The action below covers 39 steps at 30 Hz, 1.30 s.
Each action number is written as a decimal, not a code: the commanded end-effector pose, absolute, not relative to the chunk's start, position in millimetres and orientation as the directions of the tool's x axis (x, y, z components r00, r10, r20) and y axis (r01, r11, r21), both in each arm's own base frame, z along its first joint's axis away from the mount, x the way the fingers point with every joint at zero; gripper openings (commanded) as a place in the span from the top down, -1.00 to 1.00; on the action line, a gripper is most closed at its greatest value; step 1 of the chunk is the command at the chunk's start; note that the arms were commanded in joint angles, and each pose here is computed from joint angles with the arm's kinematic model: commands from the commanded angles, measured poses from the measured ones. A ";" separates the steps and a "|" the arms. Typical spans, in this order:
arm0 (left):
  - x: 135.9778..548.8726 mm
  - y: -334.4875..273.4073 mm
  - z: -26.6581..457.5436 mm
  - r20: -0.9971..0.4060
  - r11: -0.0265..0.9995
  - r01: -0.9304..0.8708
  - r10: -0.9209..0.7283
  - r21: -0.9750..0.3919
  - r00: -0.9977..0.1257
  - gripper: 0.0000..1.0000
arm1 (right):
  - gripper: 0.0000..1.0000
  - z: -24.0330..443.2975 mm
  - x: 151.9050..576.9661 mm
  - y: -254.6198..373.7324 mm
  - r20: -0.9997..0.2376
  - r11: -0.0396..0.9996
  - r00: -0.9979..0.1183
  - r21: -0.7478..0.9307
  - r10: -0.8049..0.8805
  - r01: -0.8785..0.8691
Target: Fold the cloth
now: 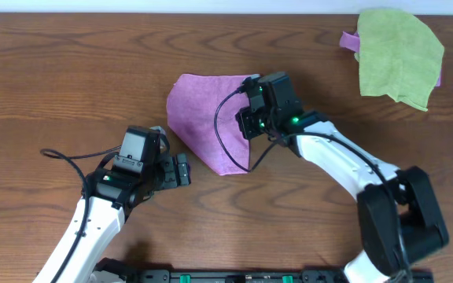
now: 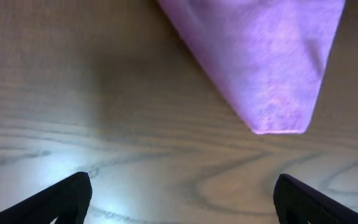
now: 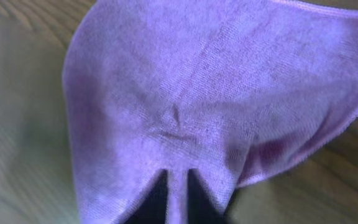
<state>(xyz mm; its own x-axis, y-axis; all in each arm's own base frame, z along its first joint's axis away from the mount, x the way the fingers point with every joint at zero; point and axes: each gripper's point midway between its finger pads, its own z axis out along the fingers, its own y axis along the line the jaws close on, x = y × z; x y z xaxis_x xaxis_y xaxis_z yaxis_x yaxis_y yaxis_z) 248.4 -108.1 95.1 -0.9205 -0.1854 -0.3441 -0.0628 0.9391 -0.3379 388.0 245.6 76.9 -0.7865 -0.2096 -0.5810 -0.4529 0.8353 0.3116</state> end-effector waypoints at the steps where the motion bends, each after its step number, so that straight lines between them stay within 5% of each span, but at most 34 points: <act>1: 250.3 -111.1 96.2 -0.342 0.933 -0.061 -0.191 -0.355 -0.920 -0.90 | 0.97 78.0 399.8 253.7 -0.594 0.835 -0.776 0.303 -0.212 -0.460; 29: 254.6 -114.9 99.4 -0.358 0.926 -0.047 -0.191 -0.374 -0.914 -0.90 | 0.98 41.8 502.2 209.5 -0.588 0.917 -0.795 0.219 -0.149 -0.333; 39: 255.1 -113.7 99.2 -0.361 0.928 -0.050 -0.193 -0.369 -0.913 -0.90 | 0.98 23.1 504.8 213.0 -0.556 0.917 -0.815 0.219 -0.163 -0.332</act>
